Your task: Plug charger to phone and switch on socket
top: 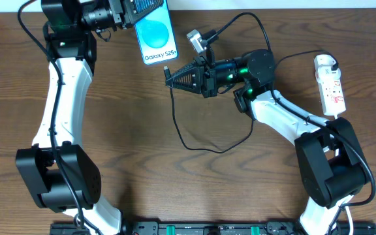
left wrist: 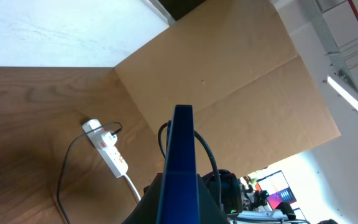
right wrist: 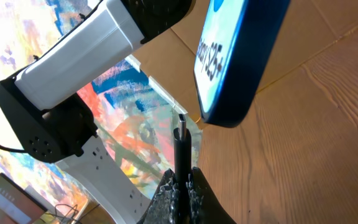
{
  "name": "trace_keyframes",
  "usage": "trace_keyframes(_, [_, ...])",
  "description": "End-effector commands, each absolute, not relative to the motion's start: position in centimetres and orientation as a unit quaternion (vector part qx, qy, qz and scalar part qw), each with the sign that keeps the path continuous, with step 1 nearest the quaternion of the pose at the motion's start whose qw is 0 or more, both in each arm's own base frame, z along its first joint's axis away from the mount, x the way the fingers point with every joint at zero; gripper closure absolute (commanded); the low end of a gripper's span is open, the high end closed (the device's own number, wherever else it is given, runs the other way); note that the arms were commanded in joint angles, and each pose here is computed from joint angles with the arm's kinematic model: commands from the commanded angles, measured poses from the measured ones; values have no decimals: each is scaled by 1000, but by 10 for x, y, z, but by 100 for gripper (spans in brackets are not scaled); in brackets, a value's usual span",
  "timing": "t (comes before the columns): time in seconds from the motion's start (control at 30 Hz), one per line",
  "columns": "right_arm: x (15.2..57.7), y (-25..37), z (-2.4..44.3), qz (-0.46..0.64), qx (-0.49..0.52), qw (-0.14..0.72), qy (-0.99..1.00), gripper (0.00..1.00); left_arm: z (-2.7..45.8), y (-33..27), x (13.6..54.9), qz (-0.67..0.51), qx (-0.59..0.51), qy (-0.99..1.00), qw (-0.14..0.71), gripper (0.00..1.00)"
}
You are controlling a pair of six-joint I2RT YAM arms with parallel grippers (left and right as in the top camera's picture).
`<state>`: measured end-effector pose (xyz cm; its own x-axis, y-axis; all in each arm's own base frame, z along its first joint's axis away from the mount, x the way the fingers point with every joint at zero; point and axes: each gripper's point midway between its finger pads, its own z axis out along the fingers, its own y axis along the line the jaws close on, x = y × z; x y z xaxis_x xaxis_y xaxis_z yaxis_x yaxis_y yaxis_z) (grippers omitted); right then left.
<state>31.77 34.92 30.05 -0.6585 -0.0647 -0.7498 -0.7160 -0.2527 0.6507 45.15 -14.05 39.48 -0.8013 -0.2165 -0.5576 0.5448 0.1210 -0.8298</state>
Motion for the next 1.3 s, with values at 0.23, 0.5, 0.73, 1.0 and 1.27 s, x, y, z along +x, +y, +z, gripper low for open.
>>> trace_keyframes(0.23, [320,352,303,715,-337,234,566,98,401,-153,444,-654,142,684,291,93])
trace_keyframes(0.5, [321,352,303,715,-336,238,565,99,398,-155,443,-657,134,688,277,93])
trace_keyframes(0.73, [322,352,303,715,-335,238,566,99,398,-155,443,-658,133,688,277,93])
trace_keyframes(1.0, [324,352,303,715,-329,239,568,99,397,-155,442,-661,129,689,268,92])
trace_keyframes(1.27, [325,352,301,715,-324,234,573,99,398,-155,441,-667,117,691,251,93])
